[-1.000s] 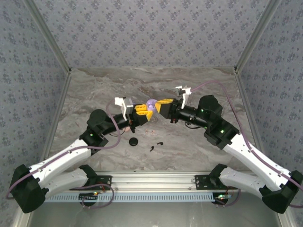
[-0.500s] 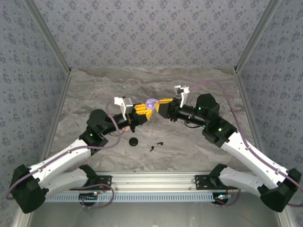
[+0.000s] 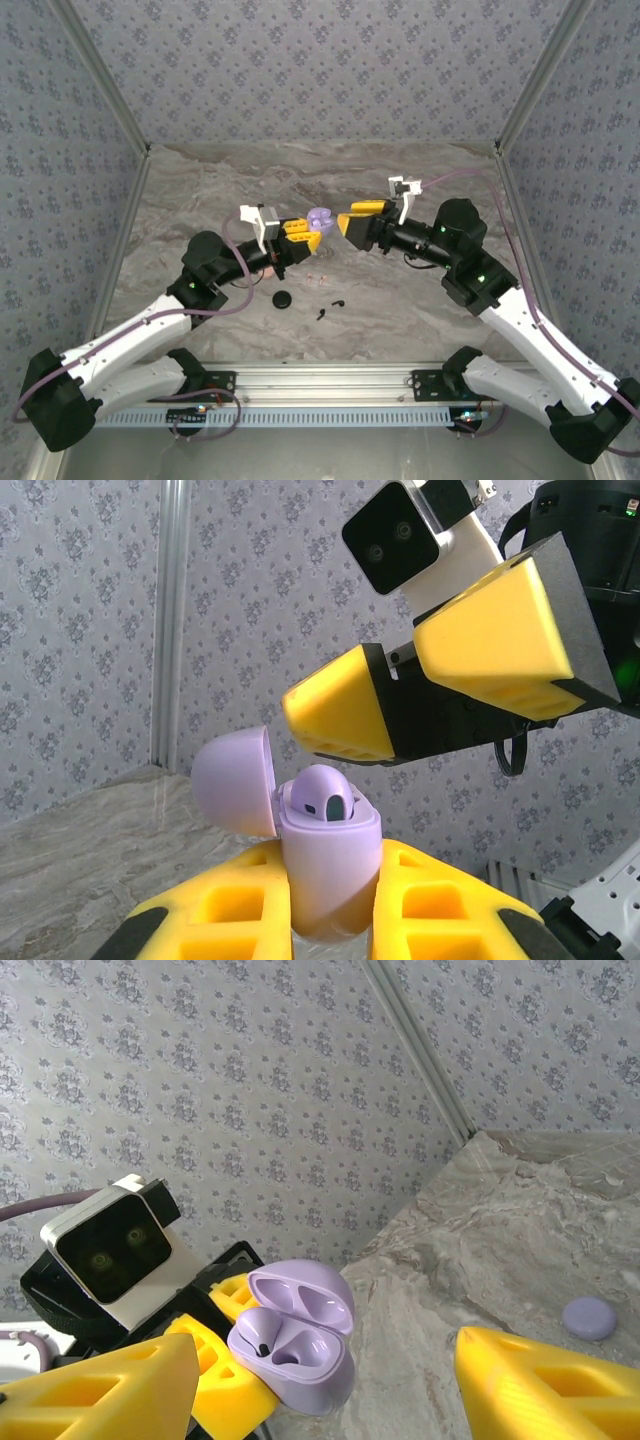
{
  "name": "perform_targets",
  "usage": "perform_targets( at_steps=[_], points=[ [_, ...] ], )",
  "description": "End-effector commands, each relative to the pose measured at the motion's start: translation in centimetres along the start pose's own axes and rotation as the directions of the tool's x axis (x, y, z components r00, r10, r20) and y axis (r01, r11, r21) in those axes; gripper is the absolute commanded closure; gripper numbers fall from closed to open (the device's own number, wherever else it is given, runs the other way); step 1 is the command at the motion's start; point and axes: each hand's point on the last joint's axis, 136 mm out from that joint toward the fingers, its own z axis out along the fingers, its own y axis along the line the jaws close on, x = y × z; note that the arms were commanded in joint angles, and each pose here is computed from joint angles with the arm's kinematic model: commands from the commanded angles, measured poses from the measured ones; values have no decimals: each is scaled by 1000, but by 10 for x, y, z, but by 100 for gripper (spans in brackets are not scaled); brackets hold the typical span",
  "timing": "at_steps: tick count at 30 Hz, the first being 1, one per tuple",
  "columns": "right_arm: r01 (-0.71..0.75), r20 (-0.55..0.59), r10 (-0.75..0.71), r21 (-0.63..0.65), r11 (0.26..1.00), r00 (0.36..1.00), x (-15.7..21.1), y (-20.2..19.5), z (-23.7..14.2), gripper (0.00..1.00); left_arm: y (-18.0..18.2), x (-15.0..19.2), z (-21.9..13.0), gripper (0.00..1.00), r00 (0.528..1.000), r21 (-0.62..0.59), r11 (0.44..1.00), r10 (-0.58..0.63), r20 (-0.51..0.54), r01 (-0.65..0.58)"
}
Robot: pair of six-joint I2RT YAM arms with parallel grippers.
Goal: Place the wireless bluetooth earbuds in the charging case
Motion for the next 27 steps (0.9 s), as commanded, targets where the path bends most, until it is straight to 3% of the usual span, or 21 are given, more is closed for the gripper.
perform_targets(
  at_steps=[1,5,20,23,27],
  points=[
    [-4,8,3,26,1000,1000,-8,0,-5,29,0,-13,-2,100,998,-15,998,56,38,-55],
    [-27,-16,28,90,996,999,0,-16,-6,28,3,-8,-6,100,998,-41,997,64,22,-63],
    [-38,-18,42,150,988,999,1,-28,-12,26,4,-5,-9,100,998,-51,997,62,13,-61],
    [-47,-24,53,222,974,998,-1,-41,-20,25,6,-1,-9,100,998,-61,996,59,-1,-59],
    [-56,-61,92,434,899,994,2,-81,-43,24,8,6,-12,100,998,-75,995,57,-25,-59]
  ],
)
